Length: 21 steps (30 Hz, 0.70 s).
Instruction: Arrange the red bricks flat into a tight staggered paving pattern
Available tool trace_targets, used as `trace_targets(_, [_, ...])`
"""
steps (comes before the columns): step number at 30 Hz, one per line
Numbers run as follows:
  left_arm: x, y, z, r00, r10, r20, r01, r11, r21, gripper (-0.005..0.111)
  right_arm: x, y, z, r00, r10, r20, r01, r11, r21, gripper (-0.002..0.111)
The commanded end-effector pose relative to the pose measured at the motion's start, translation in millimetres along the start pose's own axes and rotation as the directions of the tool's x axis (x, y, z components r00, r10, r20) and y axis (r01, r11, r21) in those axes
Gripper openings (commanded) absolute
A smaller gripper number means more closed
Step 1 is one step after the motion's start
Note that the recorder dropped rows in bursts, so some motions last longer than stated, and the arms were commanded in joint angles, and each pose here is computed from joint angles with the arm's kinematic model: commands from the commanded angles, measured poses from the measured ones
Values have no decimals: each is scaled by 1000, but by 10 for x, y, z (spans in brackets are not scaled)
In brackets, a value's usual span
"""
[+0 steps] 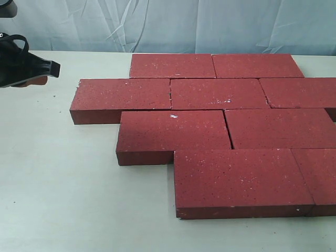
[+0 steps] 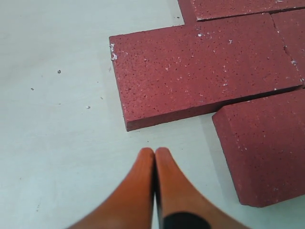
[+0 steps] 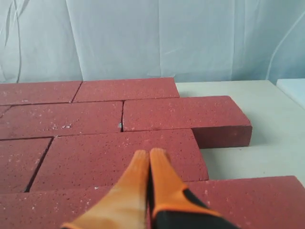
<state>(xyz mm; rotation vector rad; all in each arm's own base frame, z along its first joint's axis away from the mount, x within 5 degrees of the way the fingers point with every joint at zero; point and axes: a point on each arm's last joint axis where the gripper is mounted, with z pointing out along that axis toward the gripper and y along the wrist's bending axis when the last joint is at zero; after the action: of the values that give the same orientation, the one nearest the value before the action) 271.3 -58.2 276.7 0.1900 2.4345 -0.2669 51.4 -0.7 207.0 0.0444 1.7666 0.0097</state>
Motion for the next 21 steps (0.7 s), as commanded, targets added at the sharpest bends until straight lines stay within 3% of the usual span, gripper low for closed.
trace_targets(1, [-6,-6,-22,1000,-1,13,1,1000,0,0,179,-4,58,999,18,-29,-18,1000,0,-1])
trace_targets(21, [-7,-5,-22,1000,-1,14,1,1000,-1,0,216,-6,70,999,19,-34,-19,1000,1,-1])
